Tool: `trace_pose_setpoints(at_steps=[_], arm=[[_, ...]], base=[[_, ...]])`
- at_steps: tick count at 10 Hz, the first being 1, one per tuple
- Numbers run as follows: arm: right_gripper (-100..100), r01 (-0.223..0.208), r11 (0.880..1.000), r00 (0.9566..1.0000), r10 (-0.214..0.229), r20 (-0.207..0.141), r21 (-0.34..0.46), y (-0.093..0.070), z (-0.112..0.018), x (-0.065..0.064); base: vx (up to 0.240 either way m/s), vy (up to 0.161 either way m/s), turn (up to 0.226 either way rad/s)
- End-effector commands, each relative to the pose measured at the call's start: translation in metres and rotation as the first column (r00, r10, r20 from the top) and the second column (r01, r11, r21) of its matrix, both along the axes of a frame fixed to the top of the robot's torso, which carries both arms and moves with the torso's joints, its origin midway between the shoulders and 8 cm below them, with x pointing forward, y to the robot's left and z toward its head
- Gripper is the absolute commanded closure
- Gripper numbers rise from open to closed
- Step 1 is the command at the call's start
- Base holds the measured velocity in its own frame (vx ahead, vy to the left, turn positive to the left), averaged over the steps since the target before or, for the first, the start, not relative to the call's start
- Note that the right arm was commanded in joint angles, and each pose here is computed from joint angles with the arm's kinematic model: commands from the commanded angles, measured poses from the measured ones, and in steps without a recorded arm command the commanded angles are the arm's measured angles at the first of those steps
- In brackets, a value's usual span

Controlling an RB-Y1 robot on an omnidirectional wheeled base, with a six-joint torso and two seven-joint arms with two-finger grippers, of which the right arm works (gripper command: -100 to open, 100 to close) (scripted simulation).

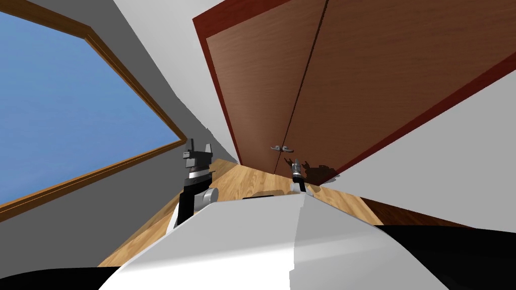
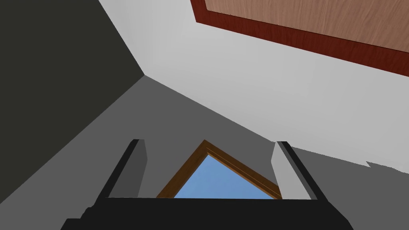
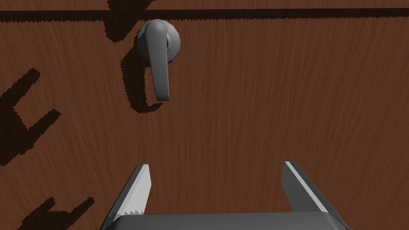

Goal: Pull the door open

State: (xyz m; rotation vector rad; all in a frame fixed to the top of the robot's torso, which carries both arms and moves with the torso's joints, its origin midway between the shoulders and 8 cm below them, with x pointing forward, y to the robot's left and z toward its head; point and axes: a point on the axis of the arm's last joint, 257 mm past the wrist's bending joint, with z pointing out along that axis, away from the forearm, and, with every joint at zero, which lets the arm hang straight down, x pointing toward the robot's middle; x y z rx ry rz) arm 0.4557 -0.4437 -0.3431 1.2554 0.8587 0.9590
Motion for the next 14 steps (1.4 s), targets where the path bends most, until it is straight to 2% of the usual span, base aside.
trace_pose_setpoints(at_steps=[1, 6, 10, 11, 12, 13, 14], arm=[[-100, 0.010, 1.000, 0.9998, -0.010, -0.020, 0.009, -0.002, -0.008, -0.002], [-100, 0.035, 0.999, 0.9972, -0.033, -0.067, 0.031, -0.007, -0.030, -0.007], [-100, 0.056, 0.997, 0.9926, -0.050, -0.111, 0.054, -0.009, -0.048, -0.010], [-100, 0.053, 0.997, 0.9934, -0.048, -0.105, 0.050, -0.010, -0.046, -0.010], [-100, 0.092, 0.995, 0.9883, -0.086, -0.126, 0.044, -0.034, -0.054, -0.031], [-100, 0.084, 0.996, 0.9932, -0.081, -0.083, 0.033, -0.035, -0.036, -0.021], [-100, 0.086, 0.996, 0.9921, -0.082, -0.094, 0.036, -0.035, -0.041, -0.023]], base=[[0.086, -0.026, 0.083], [0.076, -0.031, 0.062], [0.094, -0.039, 0.082], [0.045, -0.018, 0.020], [-0.013, -0.010, -0.099], [-0.029, -0.003, -0.069], [-0.019, -0.001, 0.013]])
